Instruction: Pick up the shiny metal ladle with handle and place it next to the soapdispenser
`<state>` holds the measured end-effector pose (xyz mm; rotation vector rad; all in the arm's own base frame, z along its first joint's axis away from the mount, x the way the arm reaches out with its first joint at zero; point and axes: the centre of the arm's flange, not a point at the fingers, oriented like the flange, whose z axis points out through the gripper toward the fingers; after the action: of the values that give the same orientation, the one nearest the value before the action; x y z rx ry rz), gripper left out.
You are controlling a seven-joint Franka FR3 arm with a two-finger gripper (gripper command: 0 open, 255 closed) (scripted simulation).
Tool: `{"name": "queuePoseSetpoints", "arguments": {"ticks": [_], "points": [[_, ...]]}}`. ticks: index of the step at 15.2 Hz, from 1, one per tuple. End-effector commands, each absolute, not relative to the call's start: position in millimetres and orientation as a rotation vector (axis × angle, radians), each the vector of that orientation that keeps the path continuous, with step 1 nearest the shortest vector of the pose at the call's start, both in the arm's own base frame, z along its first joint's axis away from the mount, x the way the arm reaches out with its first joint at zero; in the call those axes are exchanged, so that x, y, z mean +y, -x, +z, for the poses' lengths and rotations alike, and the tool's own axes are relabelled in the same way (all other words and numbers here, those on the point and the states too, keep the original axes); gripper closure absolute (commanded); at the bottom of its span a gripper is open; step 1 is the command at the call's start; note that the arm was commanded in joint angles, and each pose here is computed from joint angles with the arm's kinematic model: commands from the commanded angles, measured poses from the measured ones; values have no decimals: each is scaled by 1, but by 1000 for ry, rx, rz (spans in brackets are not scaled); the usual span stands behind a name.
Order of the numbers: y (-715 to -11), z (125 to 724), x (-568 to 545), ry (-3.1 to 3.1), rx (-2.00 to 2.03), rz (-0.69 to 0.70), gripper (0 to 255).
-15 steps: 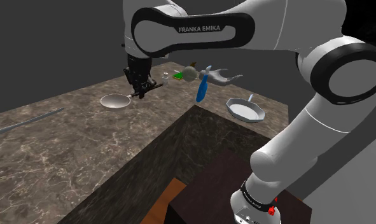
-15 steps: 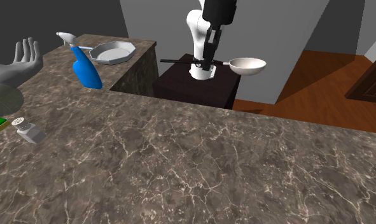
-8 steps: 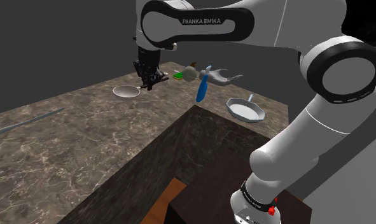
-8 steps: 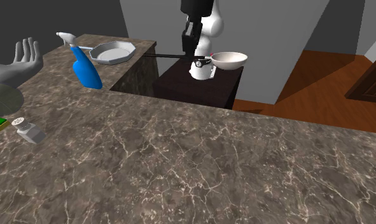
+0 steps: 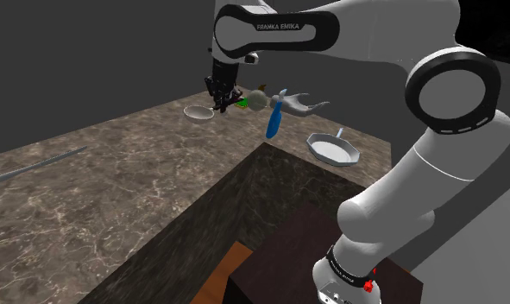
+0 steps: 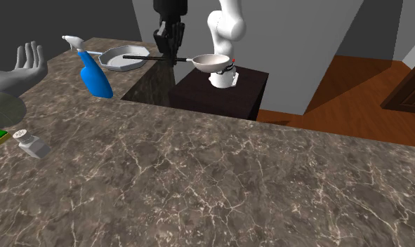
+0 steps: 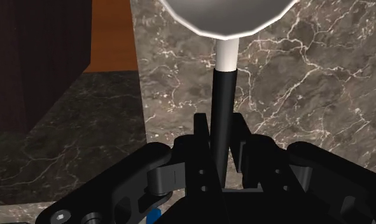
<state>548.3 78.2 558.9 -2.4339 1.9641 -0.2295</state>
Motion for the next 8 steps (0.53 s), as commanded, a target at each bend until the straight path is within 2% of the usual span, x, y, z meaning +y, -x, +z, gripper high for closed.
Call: {"name": "queuePoseSetpoints", "arguments": {"ticks": [1,8], "points": [[-557,559,52,2435,1963,-230,255],[-584,559,-36,2435,1963,-230,255]]}}
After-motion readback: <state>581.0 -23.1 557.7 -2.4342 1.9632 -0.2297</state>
